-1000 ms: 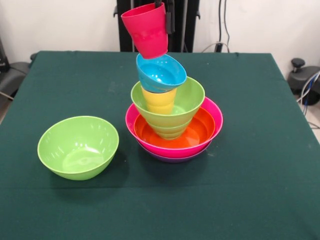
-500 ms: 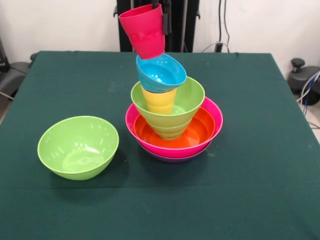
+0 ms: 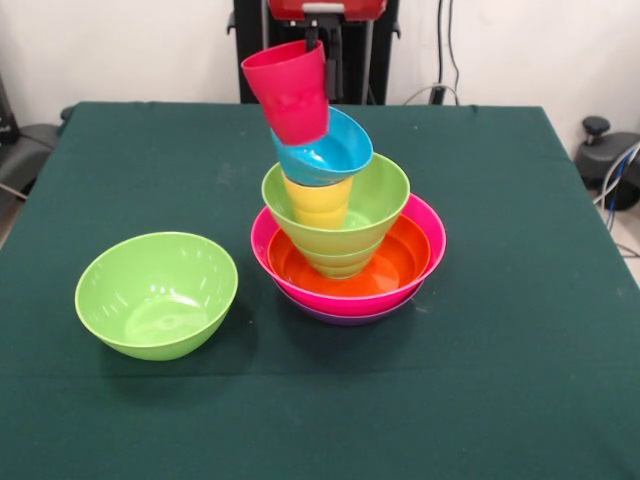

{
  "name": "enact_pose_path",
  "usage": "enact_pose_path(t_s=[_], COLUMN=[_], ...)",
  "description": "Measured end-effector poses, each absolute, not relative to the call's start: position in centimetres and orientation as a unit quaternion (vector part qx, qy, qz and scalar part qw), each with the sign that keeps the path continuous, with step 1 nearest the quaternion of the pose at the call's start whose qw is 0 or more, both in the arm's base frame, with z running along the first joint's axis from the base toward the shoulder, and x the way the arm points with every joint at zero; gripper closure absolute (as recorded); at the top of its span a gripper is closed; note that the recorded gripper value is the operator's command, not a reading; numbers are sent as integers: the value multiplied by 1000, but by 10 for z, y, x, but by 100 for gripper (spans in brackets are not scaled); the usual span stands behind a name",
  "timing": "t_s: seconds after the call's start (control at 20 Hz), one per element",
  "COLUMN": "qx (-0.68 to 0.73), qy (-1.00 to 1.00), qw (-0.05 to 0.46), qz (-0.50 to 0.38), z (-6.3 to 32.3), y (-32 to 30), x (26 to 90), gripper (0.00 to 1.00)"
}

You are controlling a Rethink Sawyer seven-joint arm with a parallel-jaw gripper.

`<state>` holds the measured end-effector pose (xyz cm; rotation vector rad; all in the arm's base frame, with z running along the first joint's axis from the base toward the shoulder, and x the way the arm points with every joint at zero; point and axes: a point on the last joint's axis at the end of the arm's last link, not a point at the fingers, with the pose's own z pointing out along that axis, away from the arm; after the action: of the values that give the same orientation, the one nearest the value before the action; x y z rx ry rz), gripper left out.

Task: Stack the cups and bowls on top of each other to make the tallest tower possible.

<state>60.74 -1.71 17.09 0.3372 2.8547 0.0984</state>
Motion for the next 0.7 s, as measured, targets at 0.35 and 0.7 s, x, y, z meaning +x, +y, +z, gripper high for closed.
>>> enact_pose_path(t_s=[0.35, 0.7], qx=[114, 118], qy=[985, 986], qw=[126, 112], qz=[33, 29], z=[157, 149], y=[-20, -24], x=[599, 585], gripper=[100, 100])
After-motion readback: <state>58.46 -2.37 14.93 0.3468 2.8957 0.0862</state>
